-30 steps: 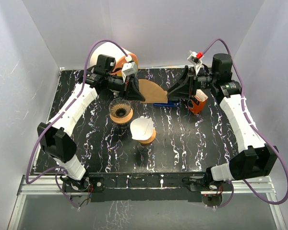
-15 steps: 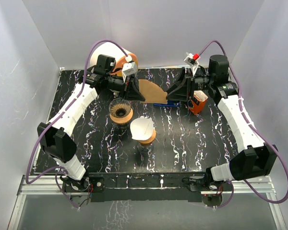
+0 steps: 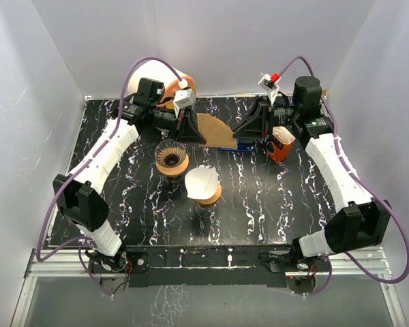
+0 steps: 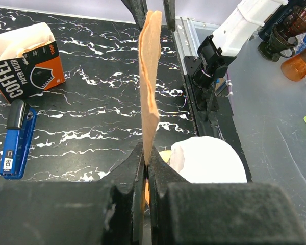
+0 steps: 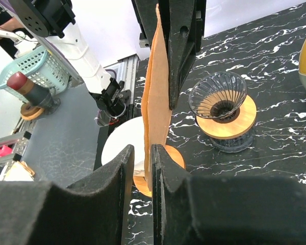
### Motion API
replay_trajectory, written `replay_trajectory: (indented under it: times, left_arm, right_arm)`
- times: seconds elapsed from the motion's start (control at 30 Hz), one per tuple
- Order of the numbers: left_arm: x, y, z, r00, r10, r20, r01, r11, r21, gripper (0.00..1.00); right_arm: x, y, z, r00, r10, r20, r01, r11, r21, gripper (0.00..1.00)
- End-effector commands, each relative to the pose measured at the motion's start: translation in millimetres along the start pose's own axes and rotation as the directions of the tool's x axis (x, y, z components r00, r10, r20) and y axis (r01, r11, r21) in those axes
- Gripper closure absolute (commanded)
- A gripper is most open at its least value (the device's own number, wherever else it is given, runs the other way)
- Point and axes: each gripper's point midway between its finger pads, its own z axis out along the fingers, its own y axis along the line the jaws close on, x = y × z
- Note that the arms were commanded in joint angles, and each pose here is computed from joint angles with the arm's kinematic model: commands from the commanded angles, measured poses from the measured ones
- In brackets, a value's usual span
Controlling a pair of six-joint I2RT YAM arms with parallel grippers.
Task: Place the coffee filter in the dripper
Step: Pick up the coffee filter from the coffee filter holder.
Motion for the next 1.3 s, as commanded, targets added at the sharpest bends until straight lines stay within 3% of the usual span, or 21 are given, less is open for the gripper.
replay_trajectory:
  times: [0.0, 0.37, 0.77, 1.27]
  left_arm:
    - [-19, -19, -5, 0.996, 0.088, 0.023, -0.089, 0.996, 0.016, 1.0]
    - [-18, -21, -5, 0.995, 0.093, 0.024, -0.094, 0.995, 0.021, 1.0]
    - [-14, -21, -6, 0.994, 0.113, 0.012, -0.113, 0.993, 0.017, 1.0]
    - [-13, -24, -6, 0.992, 0.123, 0.011, -0.123, 0.992, 0.02, 1.0]
  right_arm:
    - [-7, 6, 0, 0.999, -0.035, 0.01, 0.035, 0.999, -0.031, 0.82]
    - [3, 9, -2, 1.0, 0.0, 0.012, 0.001, 0.998, -0.064, 0.9]
    - [4, 12, -4, 1.0, 0.01, 0.011, -0.009, 0.997, -0.074, 0.88]
    - [3, 14, -4, 1.0, 0.02, 0.006, -0.02, 0.996, -0.088, 1.0]
